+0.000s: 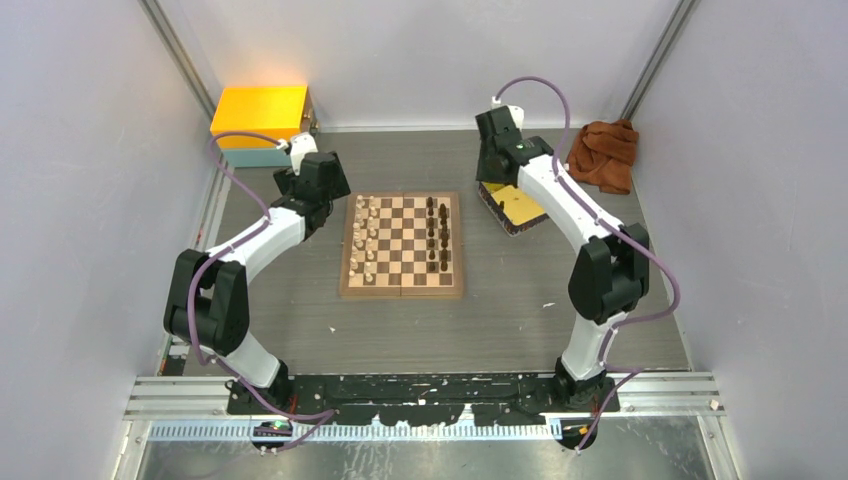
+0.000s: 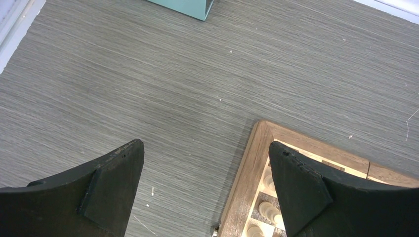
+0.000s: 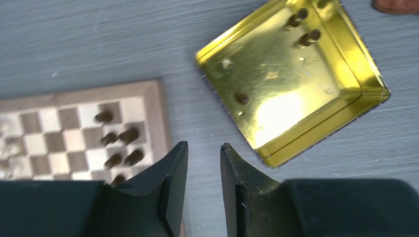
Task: Set up the chess pieces on the board
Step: Pick up the chess piece from the storage box, then place the chess piece on the chessboard, then pick up the chess piece from the storage box.
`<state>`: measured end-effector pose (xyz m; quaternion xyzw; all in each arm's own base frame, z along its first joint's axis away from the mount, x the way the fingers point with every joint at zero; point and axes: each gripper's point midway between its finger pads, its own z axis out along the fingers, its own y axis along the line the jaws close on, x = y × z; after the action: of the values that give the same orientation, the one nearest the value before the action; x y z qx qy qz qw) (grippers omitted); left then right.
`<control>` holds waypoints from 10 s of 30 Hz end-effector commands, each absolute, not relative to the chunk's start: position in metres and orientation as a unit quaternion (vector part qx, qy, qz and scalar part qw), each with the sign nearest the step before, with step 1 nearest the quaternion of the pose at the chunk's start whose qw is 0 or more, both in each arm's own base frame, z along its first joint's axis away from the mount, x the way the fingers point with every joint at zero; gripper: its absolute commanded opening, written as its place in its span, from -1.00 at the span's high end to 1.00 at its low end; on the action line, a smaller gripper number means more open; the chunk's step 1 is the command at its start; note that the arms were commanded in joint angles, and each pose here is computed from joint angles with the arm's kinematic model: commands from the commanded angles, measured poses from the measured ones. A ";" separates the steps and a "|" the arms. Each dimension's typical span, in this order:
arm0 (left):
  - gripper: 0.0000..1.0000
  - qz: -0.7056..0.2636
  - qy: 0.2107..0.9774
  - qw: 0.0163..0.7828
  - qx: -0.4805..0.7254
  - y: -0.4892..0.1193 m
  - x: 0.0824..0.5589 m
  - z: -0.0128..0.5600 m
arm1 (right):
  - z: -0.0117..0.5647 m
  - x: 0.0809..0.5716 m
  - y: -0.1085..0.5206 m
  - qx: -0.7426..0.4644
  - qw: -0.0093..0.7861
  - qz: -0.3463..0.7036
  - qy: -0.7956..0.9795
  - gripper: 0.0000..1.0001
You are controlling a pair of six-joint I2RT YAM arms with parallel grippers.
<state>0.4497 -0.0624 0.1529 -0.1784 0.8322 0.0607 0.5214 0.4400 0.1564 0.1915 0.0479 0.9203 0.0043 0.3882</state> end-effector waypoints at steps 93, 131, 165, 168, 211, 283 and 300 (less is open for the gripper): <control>-0.94 0.053 0.811 0.550 -0.192 -0.062 0.471 0.172 | 0.121 0.500 0.086 0.178 0.331 -0.004 0.927 0.98; -0.93 0.037 0.809 0.550 -0.204 -0.065 0.465 0.175 | 0.199 0.273 0.231 -0.117 0.307 0.069 0.942 0.99; -0.93 0.046 0.809 0.550 -0.203 -0.060 0.457 0.175 | 0.093 0.257 0.290 -0.182 0.254 0.073 0.947 0.97; -0.93 0.046 0.809 0.550 -0.204 -0.059 0.457 0.174 | 0.090 0.257 0.292 -0.183 0.251 0.074 0.947 0.97; -0.93 0.050 0.811 0.547 -0.200 -0.060 0.461 0.170 | 0.063 0.270 0.286 -0.179 0.244 0.055 0.951 0.97; -0.93 0.038 0.810 0.549 -0.201 -0.066 0.471 0.169 | 0.185 0.489 0.109 0.101 0.410 -0.025 0.906 0.09; -0.93 0.044 0.817 0.539 -0.199 -0.068 0.476 0.156 | 0.127 0.551 0.047 0.169 0.383 -0.037 0.907 0.08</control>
<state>0.4559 -0.0658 0.1291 -0.1833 0.8424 0.0614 0.5030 0.5217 0.0414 0.0969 0.1599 0.9274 -0.0621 0.3324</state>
